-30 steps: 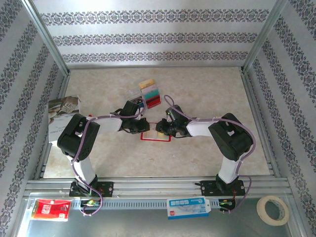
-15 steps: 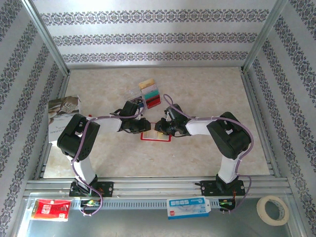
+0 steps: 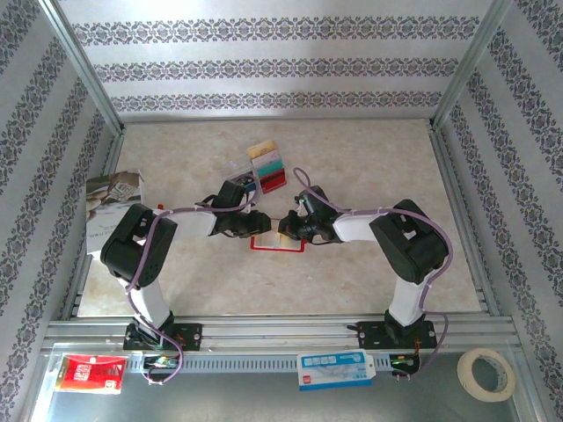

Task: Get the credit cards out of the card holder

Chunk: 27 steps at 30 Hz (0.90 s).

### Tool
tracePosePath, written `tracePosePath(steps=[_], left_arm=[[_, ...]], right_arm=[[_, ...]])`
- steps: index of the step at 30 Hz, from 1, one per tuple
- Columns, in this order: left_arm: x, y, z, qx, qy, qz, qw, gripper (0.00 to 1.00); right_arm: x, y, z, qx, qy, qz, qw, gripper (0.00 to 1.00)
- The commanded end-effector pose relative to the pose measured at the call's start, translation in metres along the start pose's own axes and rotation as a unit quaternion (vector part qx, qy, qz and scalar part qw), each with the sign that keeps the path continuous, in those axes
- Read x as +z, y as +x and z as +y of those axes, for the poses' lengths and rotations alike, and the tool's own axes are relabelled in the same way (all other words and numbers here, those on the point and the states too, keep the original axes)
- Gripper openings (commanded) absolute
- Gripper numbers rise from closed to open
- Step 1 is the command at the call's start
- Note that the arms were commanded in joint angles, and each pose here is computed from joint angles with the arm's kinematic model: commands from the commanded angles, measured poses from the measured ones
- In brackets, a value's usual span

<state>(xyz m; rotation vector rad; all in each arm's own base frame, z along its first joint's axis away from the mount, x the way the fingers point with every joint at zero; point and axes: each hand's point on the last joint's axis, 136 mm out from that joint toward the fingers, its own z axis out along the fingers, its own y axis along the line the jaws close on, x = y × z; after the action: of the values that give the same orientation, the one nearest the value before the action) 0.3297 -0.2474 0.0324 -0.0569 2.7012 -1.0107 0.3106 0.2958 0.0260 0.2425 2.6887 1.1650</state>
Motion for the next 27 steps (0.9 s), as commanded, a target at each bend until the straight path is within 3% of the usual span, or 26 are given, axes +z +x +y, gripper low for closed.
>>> tracePosePath(steps=[1,7,13,18,23,27], left_arm=[[0.0,0.023,0.042,-0.044,-0.065,0.025,0.997,0.35],[-0.018,0.002,0.006,-0.01,-0.014,-0.01,1.0,0.45],[-0.057,-0.029,-0.037,0.014,0.045,-0.089,0.995,0.55],[-0.094,-0.046,-0.063,-0.005,0.123,-0.152,0.981,0.63],[-0.128,-0.055,-0.103,-0.029,0.219,-0.182,0.958,0.68],[-0.139,-0.054,-0.118,-0.03,0.251,-0.182,0.95,0.7]], right_arm=[[-0.013,-0.002,-0.019,0.005,0.027,-0.021,0.999,0.03],[-0.037,-0.01,-0.012,-0.025,0.011,-0.063,0.998,0.0],[-0.068,-0.022,0.02,-0.066,-0.034,-0.112,0.991,0.0],[-0.098,-0.033,0.059,-0.098,-0.094,-0.158,0.978,0.0],[-0.121,-0.041,0.097,-0.112,-0.166,-0.187,0.962,0.0],[-0.134,-0.048,0.112,-0.089,-0.224,-0.206,0.948,0.0]])
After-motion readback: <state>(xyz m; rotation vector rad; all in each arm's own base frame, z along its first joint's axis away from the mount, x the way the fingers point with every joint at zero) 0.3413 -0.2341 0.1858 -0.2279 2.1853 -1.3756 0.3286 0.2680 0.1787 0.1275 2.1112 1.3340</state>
